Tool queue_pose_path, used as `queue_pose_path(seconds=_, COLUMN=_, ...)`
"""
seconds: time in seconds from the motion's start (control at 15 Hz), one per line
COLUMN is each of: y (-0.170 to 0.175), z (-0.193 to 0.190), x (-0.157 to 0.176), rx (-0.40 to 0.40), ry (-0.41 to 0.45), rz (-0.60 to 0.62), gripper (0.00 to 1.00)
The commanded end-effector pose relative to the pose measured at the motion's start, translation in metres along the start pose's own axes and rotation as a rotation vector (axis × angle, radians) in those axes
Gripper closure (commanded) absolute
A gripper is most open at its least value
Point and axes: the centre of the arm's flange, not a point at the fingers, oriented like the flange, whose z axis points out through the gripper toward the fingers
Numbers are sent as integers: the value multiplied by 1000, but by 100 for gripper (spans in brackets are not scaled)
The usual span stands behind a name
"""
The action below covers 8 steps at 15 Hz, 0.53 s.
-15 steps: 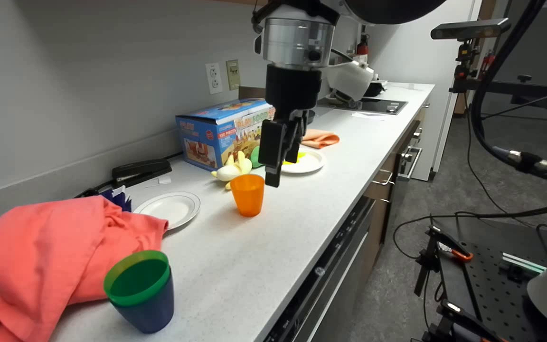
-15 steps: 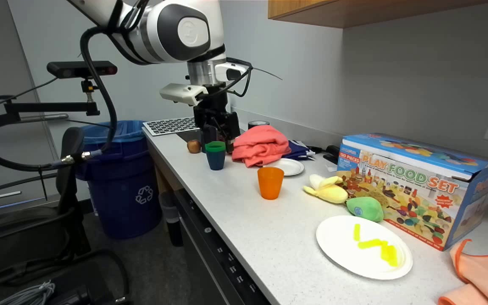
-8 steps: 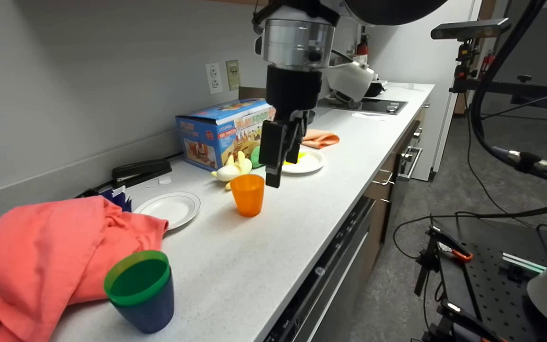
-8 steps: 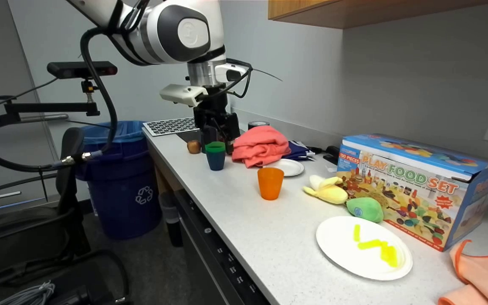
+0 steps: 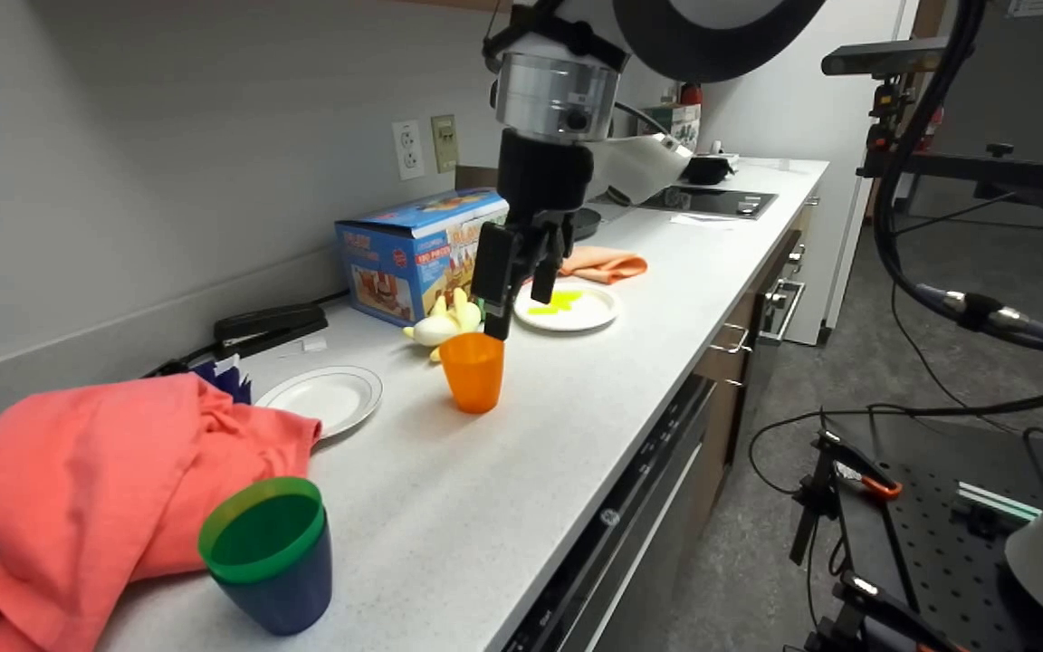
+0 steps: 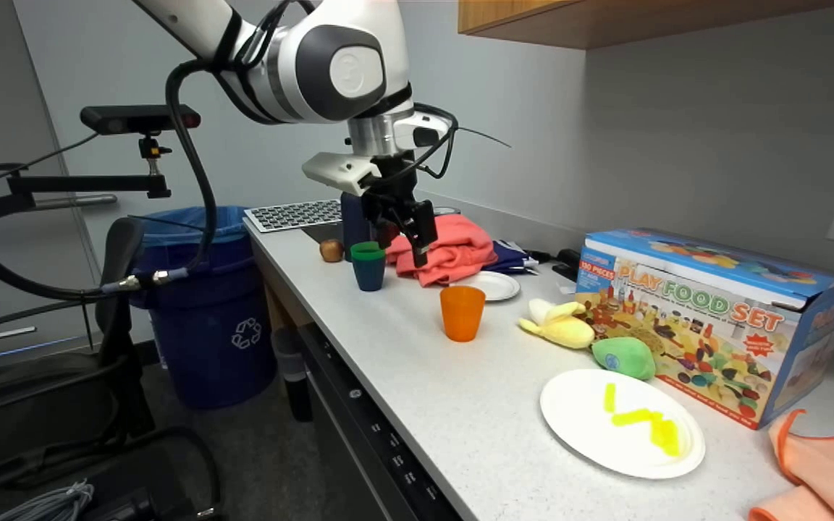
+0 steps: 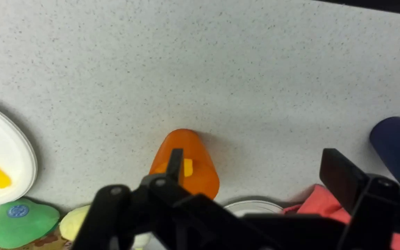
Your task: Pick up the orange cup and pour the fries out of the cup and onto the white plate
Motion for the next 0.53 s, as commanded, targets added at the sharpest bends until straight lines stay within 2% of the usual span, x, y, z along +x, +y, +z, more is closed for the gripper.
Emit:
queue_pose_path(seconds=0.0, y=9, z=14, x=33, rx=-10, ry=28, rz=43, gripper=0)
queue_pose_path(seconds=0.47, y=-5, z=66, x=79, rx=-37, ry=-23, rz=-15, gripper=0)
